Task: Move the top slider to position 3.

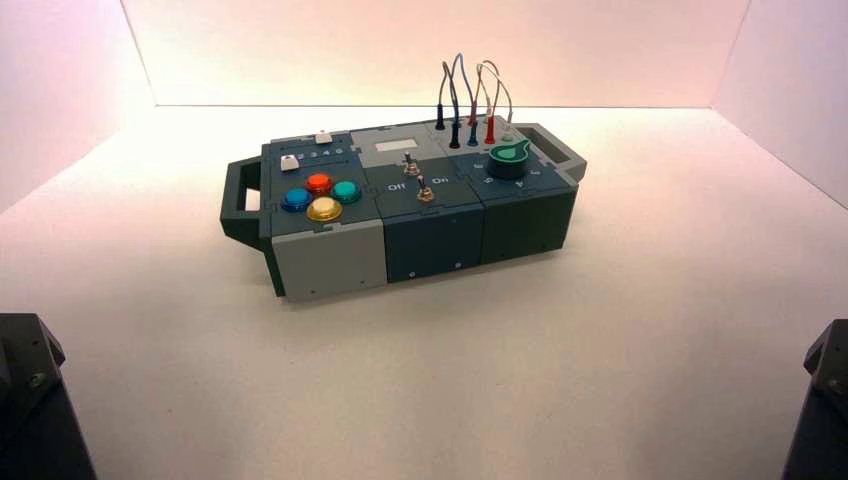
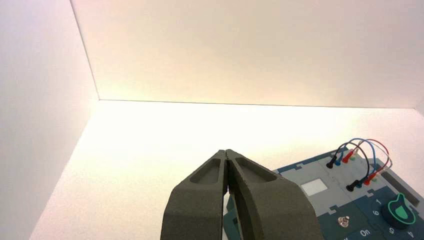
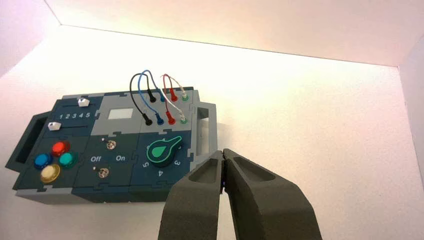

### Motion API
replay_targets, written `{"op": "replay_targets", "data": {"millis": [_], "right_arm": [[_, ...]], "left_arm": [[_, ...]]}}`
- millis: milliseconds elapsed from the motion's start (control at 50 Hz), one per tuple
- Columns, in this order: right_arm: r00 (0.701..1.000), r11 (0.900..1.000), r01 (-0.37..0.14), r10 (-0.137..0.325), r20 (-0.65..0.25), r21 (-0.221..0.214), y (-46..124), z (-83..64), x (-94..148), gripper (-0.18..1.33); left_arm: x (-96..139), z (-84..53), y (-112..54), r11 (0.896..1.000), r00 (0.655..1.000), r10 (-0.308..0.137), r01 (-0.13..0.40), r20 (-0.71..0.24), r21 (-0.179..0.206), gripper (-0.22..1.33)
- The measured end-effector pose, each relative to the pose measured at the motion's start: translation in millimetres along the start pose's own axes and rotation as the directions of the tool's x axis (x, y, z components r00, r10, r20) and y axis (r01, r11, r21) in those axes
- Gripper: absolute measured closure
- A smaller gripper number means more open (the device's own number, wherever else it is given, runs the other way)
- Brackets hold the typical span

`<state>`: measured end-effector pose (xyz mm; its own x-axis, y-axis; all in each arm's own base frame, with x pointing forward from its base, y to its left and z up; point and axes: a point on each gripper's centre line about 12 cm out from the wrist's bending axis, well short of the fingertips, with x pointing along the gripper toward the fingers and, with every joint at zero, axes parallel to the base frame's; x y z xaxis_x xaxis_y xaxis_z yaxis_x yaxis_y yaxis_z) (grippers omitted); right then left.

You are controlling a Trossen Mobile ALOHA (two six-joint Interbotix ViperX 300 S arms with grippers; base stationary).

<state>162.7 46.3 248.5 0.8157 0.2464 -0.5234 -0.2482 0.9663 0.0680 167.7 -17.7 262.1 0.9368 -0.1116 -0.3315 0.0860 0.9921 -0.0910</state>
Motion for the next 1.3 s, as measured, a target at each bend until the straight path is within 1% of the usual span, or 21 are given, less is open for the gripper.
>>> {"op": "replay_targets", "data": {"millis": [460,540,660,680,780,800,840,880,900,1000,1020,1040,1100,1200,1240,1260,1280,1300], "right_arm": [[1.0,1.0,0.0,0.0,0.0,0.0,0.0,0.0,0,1.29],[1.0,1.0,-0.001,0.001,0.001,-0.001,0.3,0.1,0,1.29],[1.0,1.0,-0.001,0.001,0.0,-0.001,0.3,0.0,0,1.29],[1.0,1.0,0.0,0.0,0.0,0.0,0.0,0.0,0,1.29],[1.0,1.0,-0.001,0.001,0.0,-0.001,0.3,0.0,0,1.29],[1.0,1.0,0.0,0.0,0.0,0.0,0.0,0.0,0,1.29],[1.0,1.0,-0.001,0.001,0.0,0.001,0.3,0.0,0,1.29],[1.0,1.0,-0.001,0.001,0.0,0.001,0.3,0.0,0,1.29],[1.0,1.0,-0.001,0.001,-0.002,0.001,0.3,-0.2,0,1.29],[1.0,1.0,-0.001,0.001,-0.005,0.002,0.3,-0.6,0,1.29],[1.0,1.0,-0.001,0.001,-0.008,0.001,0.3,-0.9,0,1.29],[1.0,1.0,0.0,0.0,-0.015,0.003,0.0,-1.7,1,1.29],[0.999,1.0,0.001,0.0,-0.032,0.006,-0.1,-3.5,1,1.29],[0.998,1.0,0.002,-0.001,-0.067,0.008,-0.2,-6.7,4,1.29],[0.997,1.0,0.002,-0.001,-0.081,0.009,-0.2,-7.1,6,1.29],[0.995,0.9999,0.002,-0.001,-0.104,0.01,-0.2,-8.1,8,1.29],[0.995,0.9999,0.002,-0.001,-0.104,0.01,-0.2,-8.1,8,1.29],[0.992,0.9999,0.003,-0.002,-0.124,0.012,-0.3,-8.7,11,1.29]], "left_arm": [[2,-0.7,0.3,1.0,1.0,0.002,-0.002,-0.006,0.001,1.27],[6,-3.3,-1.0,1.0,1.0,-0.006,0.006,-0.028,0.003,1.28],[20,-9.0,-10.0,0.999,0.991,-0.047,0.049,-0.126,0.015,1.27],[25,-11.1,-14.5,0.997,0.984,-0.065,0.07,-0.167,0.021,1.28],[39,-17.1,-26.7,0.992,0.953,-0.104,0.119,-0.283,0.036,1.28],[45,-18.1,-31.4,0.99,0.936,-0.114,0.136,-0.333,0.043,1.27],[50,-18.3,-35.0,0.988,0.921,-0.12,0.147,-0.371,0.044,1.28],[55,-19.9,-39.1,0.986,0.898,-0.126,0.16,-0.422,0.047,1.28],[60,-21.0,-41.2,0.985,0.875,-0.123,0.165,-0.469,0.049,1.27],[72,-22.2,-47.1,0.981,0.797,-0.113,0.184,-0.593,0.06,1.28],[72,-21.9,-47.3,0.981,0.793,-0.113,0.184,-0.598,0.06,1.27],[75,-22.0,-49.3,0.979,0.771,-0.111,0.192,-0.628,0.064,1.28],[80,-22.4,-51.9,0.977,0.731,-0.106,0.204,-0.675,0.068,1.28],[86,-20.7,-53.7,0.974,0.706,-0.1,0.213,-0.701,0.075,1.28],[88,-20.4,-54.1,0.974,0.7,-0.099,0.215,-0.707,0.077,1.28],[91,-20.2,-55.5,0.972,0.695,-0.099,0.22,-0.712,0.079,1.28],[91,-20.2,-55.5,0.972,0.695,-0.099,0.22,-0.712,0.079,1.28],[92,-19.4,-56.2,0.972,0.693,-0.099,0.221,-0.714,0.08,1.28]]}}
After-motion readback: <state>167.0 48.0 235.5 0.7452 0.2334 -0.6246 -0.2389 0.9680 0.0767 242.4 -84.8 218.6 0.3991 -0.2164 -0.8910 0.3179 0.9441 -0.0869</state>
